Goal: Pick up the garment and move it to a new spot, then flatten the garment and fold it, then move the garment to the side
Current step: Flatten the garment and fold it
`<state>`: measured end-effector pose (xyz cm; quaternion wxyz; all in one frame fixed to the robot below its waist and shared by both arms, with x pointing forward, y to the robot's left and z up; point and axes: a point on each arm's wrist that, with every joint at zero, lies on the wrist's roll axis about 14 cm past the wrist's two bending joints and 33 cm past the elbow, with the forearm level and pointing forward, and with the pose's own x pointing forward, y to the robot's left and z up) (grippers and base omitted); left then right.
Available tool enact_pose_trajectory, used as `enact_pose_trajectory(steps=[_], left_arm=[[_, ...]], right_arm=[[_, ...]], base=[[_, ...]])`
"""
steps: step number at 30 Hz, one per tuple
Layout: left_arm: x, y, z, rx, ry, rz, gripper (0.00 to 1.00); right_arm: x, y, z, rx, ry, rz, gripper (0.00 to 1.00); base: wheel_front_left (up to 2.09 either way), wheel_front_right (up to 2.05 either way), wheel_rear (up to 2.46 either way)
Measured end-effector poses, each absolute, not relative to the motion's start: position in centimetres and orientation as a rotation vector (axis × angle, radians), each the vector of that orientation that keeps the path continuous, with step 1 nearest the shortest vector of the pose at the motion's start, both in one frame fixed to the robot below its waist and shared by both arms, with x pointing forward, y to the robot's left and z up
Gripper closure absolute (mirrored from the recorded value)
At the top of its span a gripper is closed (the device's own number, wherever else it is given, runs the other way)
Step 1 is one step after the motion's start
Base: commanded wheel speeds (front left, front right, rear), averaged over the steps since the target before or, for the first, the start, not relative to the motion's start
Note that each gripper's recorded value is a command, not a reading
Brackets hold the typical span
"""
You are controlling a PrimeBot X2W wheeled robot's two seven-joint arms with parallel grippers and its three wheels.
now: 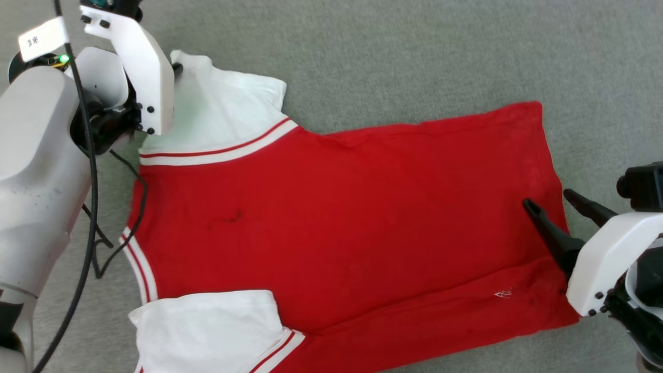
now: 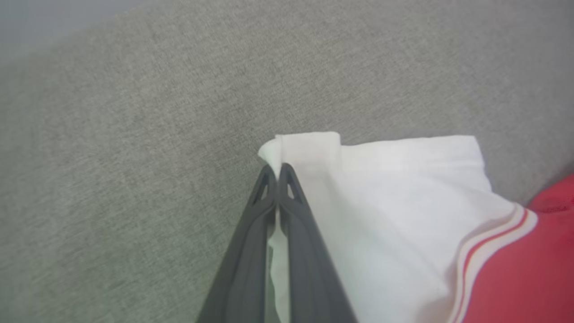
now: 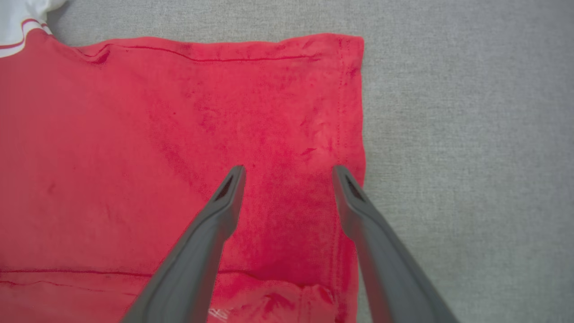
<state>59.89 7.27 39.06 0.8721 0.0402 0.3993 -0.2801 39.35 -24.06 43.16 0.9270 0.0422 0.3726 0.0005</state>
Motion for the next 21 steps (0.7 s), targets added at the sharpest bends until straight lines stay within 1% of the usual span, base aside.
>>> enact_pose_trajectory(steps=[4, 8, 11, 15, 21], left_arm=[[60.0, 7.5, 42.2, 0.044, 0.719, -0.576, 1.00], [58.4, 8.3, 43.6, 0.059, 0.676, -0.583, 1.00], [57.5, 9.2, 45.0, 0.074, 0.631, -0.585, 1.00], [56.2, 9.7, 46.4, 0.091, 0.582, -0.607, 1.00], [54.9, 9.8, 47.3, 0.097, 0.533, -0.624, 1.00]], right_arm=[[39.3, -24.3, 44.1, 0.096, 0.751, 0.005, 0.00], [39.8, -24.8, 44.9, 0.070, 0.761, 0.014, 0.00], [40.8, -25.2, 45.7, 0.014, 0.770, 0.028, 0.00], [42.5, -25.2, 45.5, 0.037, 0.810, 0.044, 0.00], [45.5, -26.9, 44.0, 0.047, 0.893, 0.011, 0.00]], base=[[0.00, 0.00, 0.00], [0.00, 0.00, 0.00], [0.00, 0.00, 0.00], [0.00, 0.00, 0.00], [0.00, 0.00, 0.00]])
